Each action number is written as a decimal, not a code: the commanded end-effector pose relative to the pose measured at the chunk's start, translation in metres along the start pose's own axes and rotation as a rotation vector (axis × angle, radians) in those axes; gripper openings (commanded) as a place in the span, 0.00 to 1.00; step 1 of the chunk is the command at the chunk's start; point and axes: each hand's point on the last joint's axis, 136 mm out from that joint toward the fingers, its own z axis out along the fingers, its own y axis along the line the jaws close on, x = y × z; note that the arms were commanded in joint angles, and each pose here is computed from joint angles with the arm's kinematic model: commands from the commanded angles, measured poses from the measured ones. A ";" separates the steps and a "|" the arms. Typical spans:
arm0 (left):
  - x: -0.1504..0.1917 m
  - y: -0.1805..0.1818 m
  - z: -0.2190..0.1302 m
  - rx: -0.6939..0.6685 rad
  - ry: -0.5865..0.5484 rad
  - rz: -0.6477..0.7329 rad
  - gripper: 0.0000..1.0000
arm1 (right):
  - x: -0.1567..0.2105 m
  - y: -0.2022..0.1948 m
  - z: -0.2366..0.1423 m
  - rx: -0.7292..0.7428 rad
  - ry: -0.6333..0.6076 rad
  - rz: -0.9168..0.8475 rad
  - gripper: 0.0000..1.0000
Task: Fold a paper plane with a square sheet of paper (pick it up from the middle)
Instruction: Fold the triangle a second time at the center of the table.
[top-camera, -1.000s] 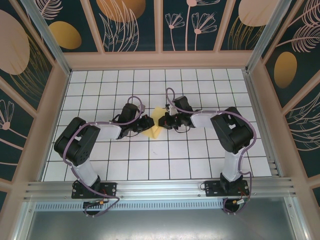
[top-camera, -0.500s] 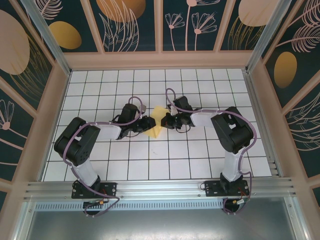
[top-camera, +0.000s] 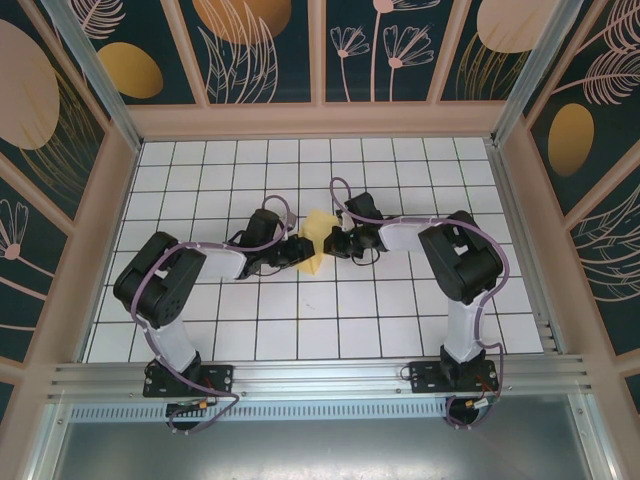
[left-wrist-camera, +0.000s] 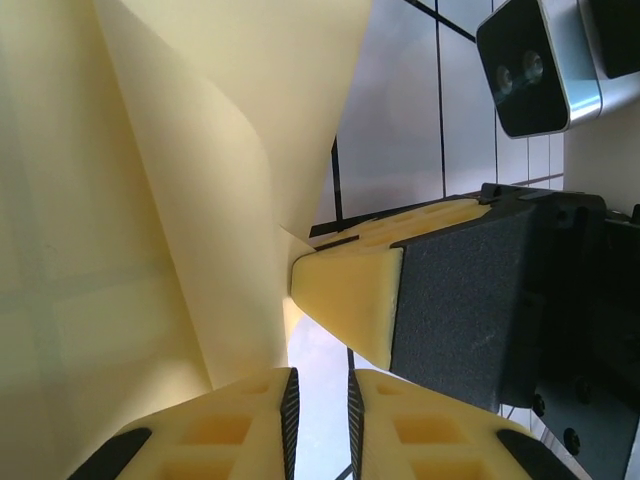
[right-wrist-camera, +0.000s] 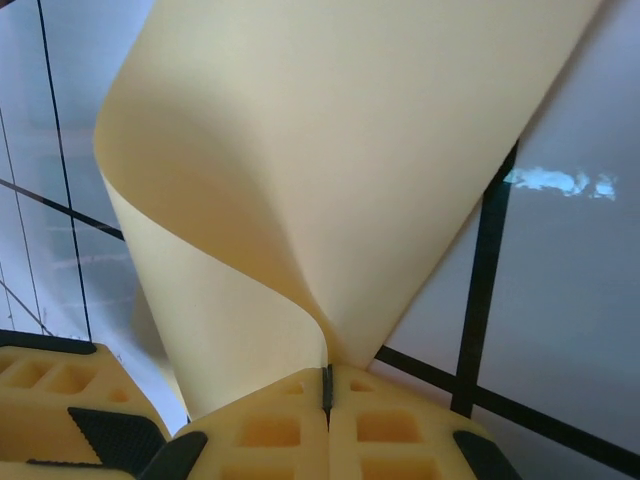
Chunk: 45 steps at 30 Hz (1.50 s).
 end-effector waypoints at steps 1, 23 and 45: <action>0.001 -0.006 0.005 0.017 0.021 0.036 0.24 | -0.010 -0.003 0.001 0.023 -0.016 -0.016 0.05; 0.008 0.001 0.014 -0.021 0.052 0.039 0.23 | -0.020 -0.003 0.001 0.046 -0.033 -0.028 0.05; 0.011 0.005 0.017 -0.038 0.064 0.039 0.23 | -0.029 0.003 0.002 0.040 -0.045 -0.049 0.06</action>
